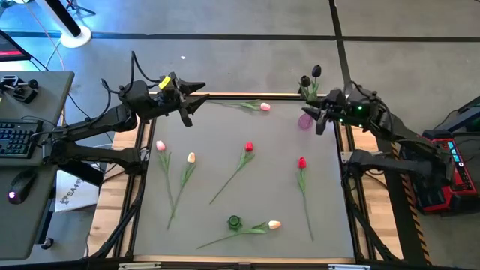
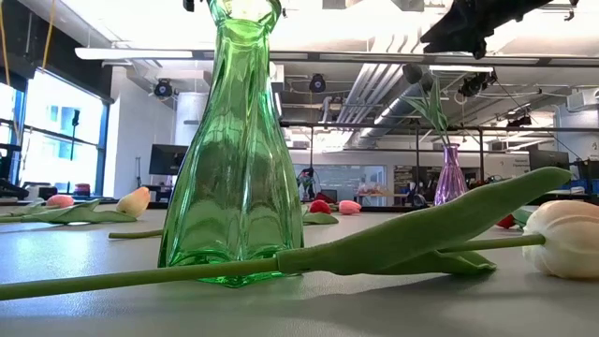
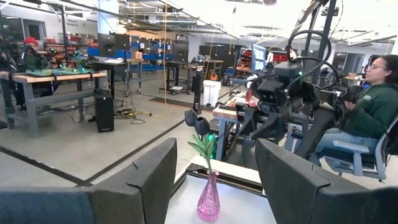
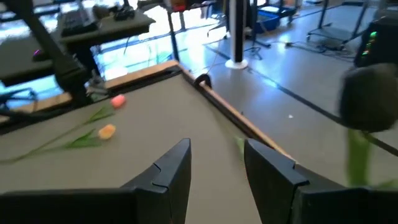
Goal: Sort flowers into vase by color
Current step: Put the right white flower into the violet vase
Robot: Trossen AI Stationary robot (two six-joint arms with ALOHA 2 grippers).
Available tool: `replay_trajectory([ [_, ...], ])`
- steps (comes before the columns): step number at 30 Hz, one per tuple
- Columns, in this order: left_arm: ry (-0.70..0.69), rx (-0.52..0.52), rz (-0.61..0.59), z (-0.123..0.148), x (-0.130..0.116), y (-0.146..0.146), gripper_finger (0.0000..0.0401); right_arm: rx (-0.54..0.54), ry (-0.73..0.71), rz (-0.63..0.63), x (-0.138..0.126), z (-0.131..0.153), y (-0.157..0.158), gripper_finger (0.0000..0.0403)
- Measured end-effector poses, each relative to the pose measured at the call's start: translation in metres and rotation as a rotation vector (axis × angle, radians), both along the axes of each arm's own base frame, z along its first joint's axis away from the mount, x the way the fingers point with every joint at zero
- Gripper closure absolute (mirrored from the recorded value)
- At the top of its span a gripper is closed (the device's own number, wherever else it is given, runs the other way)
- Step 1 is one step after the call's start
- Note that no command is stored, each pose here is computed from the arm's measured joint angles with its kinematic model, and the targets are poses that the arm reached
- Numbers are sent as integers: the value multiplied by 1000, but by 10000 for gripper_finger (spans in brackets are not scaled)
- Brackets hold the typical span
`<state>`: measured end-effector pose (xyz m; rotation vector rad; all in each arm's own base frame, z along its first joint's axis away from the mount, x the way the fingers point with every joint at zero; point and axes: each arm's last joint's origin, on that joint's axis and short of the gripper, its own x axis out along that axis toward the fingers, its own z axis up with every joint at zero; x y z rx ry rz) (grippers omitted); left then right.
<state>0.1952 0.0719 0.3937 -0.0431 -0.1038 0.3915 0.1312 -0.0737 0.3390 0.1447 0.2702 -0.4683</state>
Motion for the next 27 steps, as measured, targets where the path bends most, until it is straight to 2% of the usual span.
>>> replay_trajectory([
  [9, 0, 0, 0, 0, 0, 0, 195, 49, 41, 79, 22, -8, 16, 265],
  [19, -1, 0, 0, 0, 0, 0, 195, 126, -73, -65, 33, -4, 44, 265],
  [27, 0, -1, 0, 0, 0, 0, 195, 306, -62, -140, 71, -28, 78, 265],
])
